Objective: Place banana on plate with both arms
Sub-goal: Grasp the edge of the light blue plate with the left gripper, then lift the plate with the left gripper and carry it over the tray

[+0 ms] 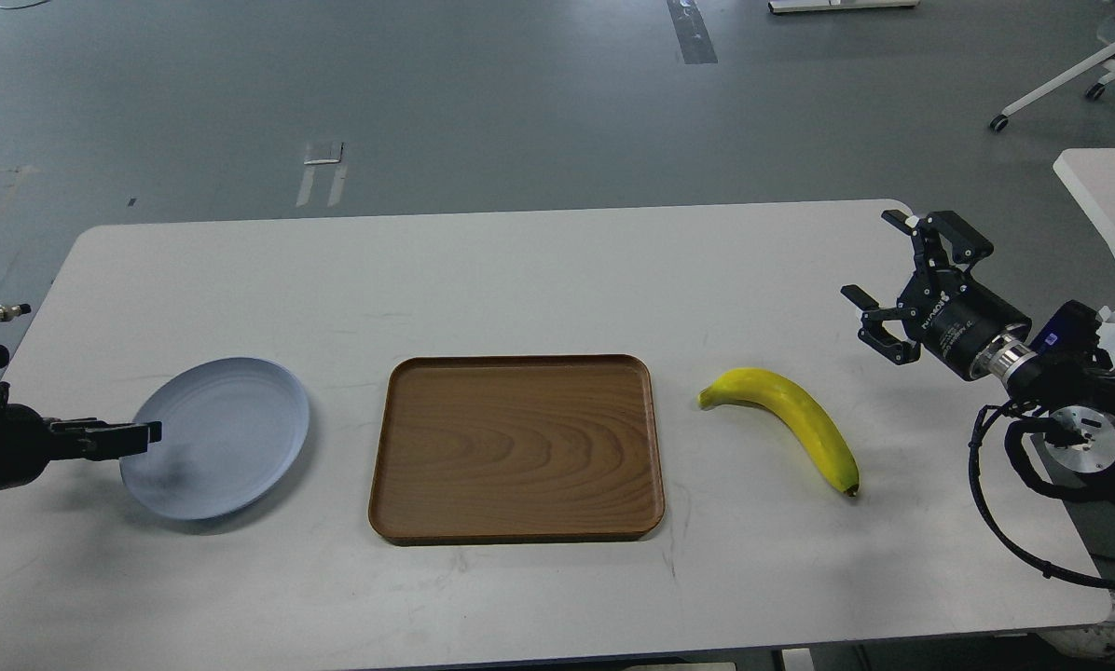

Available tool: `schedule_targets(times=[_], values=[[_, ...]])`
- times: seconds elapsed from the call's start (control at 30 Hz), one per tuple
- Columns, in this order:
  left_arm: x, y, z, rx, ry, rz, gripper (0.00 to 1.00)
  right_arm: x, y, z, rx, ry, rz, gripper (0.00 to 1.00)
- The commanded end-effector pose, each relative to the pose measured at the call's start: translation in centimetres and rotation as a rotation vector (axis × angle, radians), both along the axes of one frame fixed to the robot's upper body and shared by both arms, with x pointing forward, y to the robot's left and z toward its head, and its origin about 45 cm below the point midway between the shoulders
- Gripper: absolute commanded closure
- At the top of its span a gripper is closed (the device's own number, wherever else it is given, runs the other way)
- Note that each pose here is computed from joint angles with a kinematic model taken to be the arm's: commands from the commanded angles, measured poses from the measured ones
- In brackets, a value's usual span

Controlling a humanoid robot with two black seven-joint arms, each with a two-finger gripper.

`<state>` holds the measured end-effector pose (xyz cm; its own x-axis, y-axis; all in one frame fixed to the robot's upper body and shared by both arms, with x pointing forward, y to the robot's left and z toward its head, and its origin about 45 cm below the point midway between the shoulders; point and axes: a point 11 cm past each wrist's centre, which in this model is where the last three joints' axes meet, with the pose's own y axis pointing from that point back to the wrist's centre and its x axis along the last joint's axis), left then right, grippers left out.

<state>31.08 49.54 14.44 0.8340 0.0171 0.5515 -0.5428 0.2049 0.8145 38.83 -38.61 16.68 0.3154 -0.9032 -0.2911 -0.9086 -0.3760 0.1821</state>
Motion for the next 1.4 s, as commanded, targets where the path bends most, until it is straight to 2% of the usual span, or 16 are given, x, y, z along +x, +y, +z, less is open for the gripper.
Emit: schedule_targets(times=[0.0,0.2,0.23,0.27,0.37,0.47,0.53,1.03,1.13,1.23,1.37], values=[[-0.2,-0.2,-0.4,-0.006,0.008,-0.002,0.25,-0.1,0.0,-0.1,-0.001,0.002,0.001,0.00],[-0.2,-0.2,-0.4,-0.006,0.009,-0.002,0.33,-0.1,0.0,-0.1,-0.001,0.003,0.000,0.00],[-0.2,-0.3,-0.4,-0.007,0.009,-0.003,0.37,-0.1,0.0,-0.2,-0.001,0.004,0.000,0.00],[-0.2,-0.3,-0.4,-0.007,0.009,-0.003,0.45,-0.1,-0.1,-0.2,-0.003,0.005,0.000,0.00],[-0.2,-0.3,-0.4,-0.007,0.009,-0.003,0.60,-0.1,-0.1,-0.1,-0.003,0.004,-0.002,0.00],[-0.2,-0.3,-0.4,-0.007,0.009,-0.003,0.79,-0.1,-0.1,-0.1,-0.004,0.003,-0.001,0.00],[-0.1,-0.1,-0.4,-0.003,0.005,0.003,1.00,-0.1,-0.1,-0.2,-0.003,0.004,-0.002,0.00],[1.4,-0.4,0.6,-0.049,-0.045,0.044,1.00,0.0,-0.3,0.0,-0.005,-0.001,-0.007,0.00],[2.6,-0.9,1.8,-0.076,-0.075,0.054,1.00,-0.1,-0.3,0.0,-0.005,0.001,-0.008,0.00],[4.9,-2.6,4.2,-0.122,-0.105,0.033,1.00,-0.1,-0.3,0.0,-0.005,0.001,-0.008,0.00],[7.0,-5.7,7.0,-0.167,-0.112,-0.042,1.00,0.0,-0.3,0.0,-0.005,-0.001,-0.007,0.00]])
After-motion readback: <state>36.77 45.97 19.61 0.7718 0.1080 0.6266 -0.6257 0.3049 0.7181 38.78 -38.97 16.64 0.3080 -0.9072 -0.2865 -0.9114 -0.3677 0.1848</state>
